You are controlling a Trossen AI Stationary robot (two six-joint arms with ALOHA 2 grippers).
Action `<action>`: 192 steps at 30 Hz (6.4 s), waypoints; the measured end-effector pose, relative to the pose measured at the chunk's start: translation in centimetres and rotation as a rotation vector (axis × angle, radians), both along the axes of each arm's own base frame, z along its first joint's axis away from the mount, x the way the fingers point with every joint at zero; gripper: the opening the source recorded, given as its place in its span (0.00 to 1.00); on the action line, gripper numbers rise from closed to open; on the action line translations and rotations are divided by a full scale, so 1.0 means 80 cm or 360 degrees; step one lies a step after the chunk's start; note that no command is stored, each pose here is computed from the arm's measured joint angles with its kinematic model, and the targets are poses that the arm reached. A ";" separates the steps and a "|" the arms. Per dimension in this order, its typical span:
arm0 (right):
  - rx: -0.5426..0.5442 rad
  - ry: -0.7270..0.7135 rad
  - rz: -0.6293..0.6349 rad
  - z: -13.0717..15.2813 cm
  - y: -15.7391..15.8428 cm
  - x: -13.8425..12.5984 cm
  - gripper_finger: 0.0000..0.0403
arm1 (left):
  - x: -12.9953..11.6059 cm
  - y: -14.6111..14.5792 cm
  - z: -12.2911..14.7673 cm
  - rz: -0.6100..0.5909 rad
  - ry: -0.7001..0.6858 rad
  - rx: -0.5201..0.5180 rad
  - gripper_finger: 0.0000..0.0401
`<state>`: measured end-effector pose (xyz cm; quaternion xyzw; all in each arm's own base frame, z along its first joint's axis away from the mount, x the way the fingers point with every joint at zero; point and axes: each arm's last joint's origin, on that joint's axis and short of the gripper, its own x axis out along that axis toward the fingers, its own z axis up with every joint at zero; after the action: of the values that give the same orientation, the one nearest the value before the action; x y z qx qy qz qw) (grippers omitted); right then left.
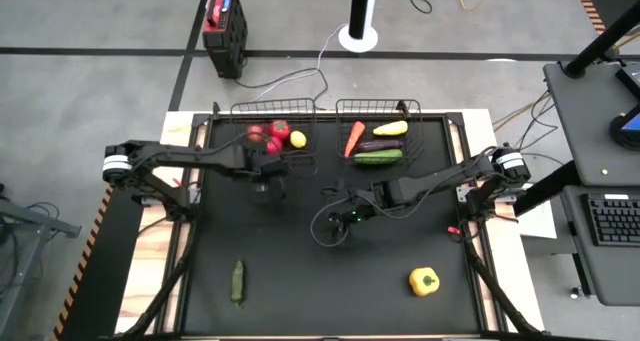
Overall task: Sort produce into baskets
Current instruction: Put the bell pepper into the right wire basket
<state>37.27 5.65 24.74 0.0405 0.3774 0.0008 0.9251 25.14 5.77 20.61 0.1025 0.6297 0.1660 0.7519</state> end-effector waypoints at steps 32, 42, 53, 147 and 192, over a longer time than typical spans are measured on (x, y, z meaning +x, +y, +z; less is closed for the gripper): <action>0.0207 0.0501 -0.0117 -0.010 0.006 -0.039 0.66 | -0.029 -0.103 0.075 -0.0112 -0.0681 -0.0194 0.58; 0.0404 0.0970 -0.0332 -0.014 0.032 -0.079 0.61 | -0.031 -0.187 0.079 -0.0385 -0.0906 -0.0276 0.58; 0.0455 0.1465 -0.0561 0.035 0.063 -0.120 0.60 | -0.018 -0.201 0.073 -0.0411 -0.0995 -0.0175 0.58; 0.0801 0.1276 -0.1092 -0.066 0.181 -0.189 0.79 | -0.010 -0.202 0.075 -0.0411 -0.1156 -0.0043 0.58; 0.0332 0.0561 -0.1490 0.131 -0.300 -0.138 0.82 | -0.001 -0.251 0.046 -0.0210 -0.1254 -0.0244 0.58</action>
<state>26.25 -18.36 35.24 0.2970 0.4670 -0.3829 0.7396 25.06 -14.31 24.29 0.0148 0.2959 0.0966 0.9502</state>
